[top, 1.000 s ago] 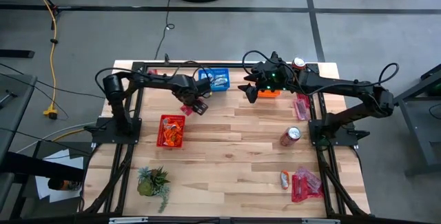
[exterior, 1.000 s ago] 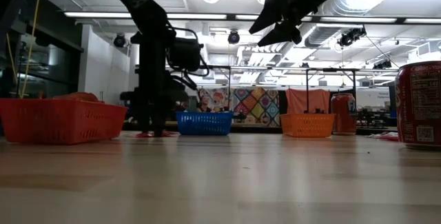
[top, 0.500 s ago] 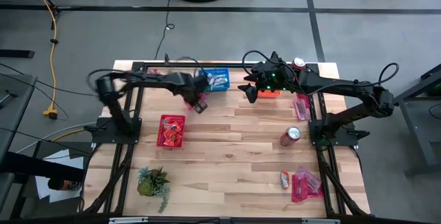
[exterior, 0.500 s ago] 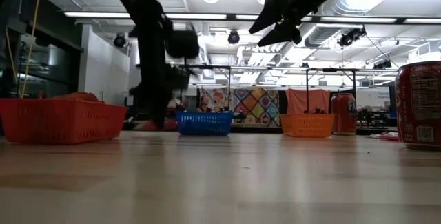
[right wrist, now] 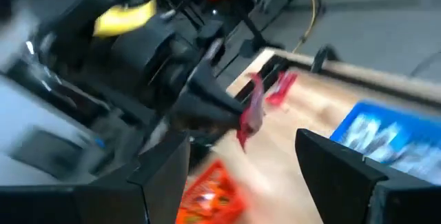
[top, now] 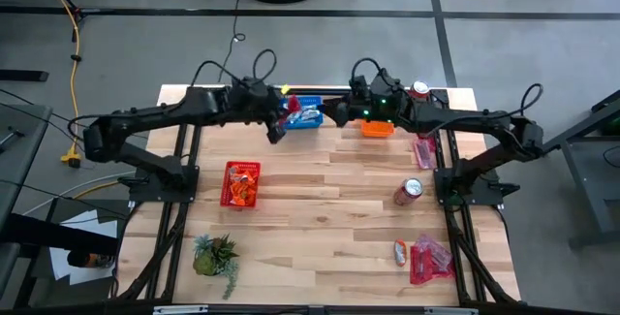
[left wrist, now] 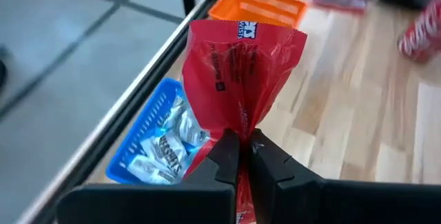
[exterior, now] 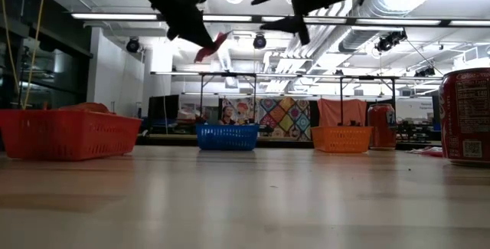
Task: Sort candy
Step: Put the orange candy pack into the orange basket
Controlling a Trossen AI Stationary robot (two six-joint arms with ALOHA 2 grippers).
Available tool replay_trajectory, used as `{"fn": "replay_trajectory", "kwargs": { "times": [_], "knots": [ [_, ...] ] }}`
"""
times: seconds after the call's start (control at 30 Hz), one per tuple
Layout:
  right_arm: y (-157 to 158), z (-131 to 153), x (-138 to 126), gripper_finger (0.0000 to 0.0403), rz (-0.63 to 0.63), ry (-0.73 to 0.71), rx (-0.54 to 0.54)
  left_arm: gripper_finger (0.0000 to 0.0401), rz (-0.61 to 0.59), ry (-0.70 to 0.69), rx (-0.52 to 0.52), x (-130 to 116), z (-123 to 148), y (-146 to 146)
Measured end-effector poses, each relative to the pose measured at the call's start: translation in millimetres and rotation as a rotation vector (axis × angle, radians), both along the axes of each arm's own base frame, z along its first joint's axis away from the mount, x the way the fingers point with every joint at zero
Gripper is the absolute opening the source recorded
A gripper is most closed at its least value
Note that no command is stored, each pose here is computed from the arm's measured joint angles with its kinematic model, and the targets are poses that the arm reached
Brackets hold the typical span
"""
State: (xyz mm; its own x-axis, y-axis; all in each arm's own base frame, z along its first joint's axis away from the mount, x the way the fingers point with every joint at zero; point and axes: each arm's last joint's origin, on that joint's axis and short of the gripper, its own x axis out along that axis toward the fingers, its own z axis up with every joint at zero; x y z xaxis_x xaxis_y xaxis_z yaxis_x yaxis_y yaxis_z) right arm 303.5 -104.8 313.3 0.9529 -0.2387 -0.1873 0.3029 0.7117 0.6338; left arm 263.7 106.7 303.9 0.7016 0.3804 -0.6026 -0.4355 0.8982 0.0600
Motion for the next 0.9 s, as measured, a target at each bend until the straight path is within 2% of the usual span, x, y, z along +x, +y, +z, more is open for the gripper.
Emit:
{"fn": "replay_trajectory", "kwargs": {
  "times": [0.1, 0.17, 0.33, 0.6, 0.7, 0.9],
  "knots": [
    [-1.6, -9.0, 7.4, 0.0259, -0.001, -0.021, 0.159, 0.0000, -0.070, 0.060, 0.093, 9.9, -5.4, -10.0],
    [-0.4, -16.8, 12.9, 0.0259, -0.001, -0.005, 0.213, 0.0000, -0.110, 0.092, 0.160, 17.4, -9.2, -16.9],
    [5.7, -37.0, 26.5, 0.0259, 0.010, 0.058, 0.247, 0.0000, -0.172, 0.133, 0.225, 30.7, -18.6, -26.4],
    [13.1, -51.8, 35.7, 0.0254, -0.019, 0.111, 0.245, 0.0000, -0.213, 0.145, 0.206, 36.0, -25.4, -28.4],
    [13.8, -53.0, 35.8, 0.0230, -0.027, 0.120, 0.244, 0.0000, -0.222, 0.142, 0.202, 36.5, -25.6, -28.6],
    [13.2, -53.3, 35.6, 0.0144, -0.054, 0.118, 0.253, 0.0000, -0.243, 0.130, 0.185, 38.3, -27.0, -28.0]
  ]
}}
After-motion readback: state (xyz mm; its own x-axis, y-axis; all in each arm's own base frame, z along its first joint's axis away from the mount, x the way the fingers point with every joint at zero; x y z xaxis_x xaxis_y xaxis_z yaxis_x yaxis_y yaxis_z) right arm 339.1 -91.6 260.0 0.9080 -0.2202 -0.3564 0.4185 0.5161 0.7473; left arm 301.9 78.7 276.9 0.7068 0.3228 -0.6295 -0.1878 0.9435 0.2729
